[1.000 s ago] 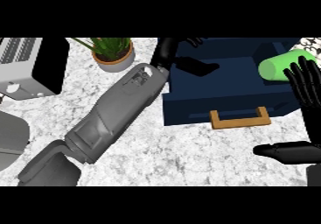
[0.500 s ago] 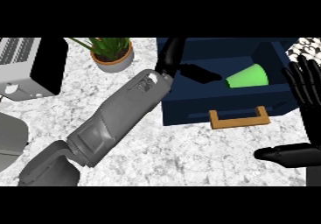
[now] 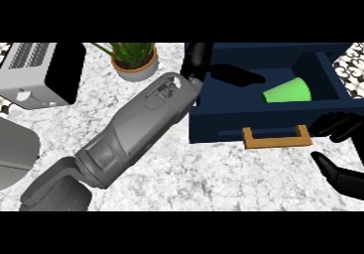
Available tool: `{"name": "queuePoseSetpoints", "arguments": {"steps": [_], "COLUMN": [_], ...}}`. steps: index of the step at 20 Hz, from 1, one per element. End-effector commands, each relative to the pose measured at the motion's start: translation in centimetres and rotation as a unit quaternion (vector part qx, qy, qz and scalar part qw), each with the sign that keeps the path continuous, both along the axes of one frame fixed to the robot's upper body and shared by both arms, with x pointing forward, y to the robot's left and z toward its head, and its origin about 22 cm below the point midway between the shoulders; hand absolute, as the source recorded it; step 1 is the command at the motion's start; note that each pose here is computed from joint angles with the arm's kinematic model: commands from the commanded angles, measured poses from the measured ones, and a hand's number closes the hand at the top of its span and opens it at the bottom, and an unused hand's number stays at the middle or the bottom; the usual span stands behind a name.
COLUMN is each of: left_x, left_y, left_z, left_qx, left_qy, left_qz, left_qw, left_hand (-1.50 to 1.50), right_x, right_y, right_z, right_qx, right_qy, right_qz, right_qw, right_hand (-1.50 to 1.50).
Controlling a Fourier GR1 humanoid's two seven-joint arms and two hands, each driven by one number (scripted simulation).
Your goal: Pick up the cup, place it into the drawer and close the drawer
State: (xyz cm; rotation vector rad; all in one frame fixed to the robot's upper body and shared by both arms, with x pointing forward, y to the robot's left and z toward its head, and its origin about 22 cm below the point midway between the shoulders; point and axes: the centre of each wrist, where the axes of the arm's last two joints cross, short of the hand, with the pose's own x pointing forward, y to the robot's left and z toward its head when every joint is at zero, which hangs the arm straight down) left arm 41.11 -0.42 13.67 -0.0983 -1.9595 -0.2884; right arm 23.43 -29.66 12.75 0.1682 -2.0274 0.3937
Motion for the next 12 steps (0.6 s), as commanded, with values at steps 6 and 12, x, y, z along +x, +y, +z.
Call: {"name": "queuePoseSetpoints", "arguments": {"steps": [6, 12], "left_x": [0.4, -0.1], "left_y": [2.5, 6.9], "left_z": [2.2, 2.7], "left_qx": [-0.051, -0.068], "left_qy": [0.015, 0.024], "left_qz": [0.012, 0.015], "left_qw": [0.9985, 0.9972], "left_hand": [-1.5, -1.5], "right_x": [-2.2, -1.3], "right_y": [0.1, 0.7], "right_z": [0.9, 0.8], "right_qx": [-0.144, -0.209], "right_qy": [0.02, 0.023], "right_qz": [0.002, -0.051], "right_qw": [0.989, 0.976], "right_hand": [1.5, 1.5]}}
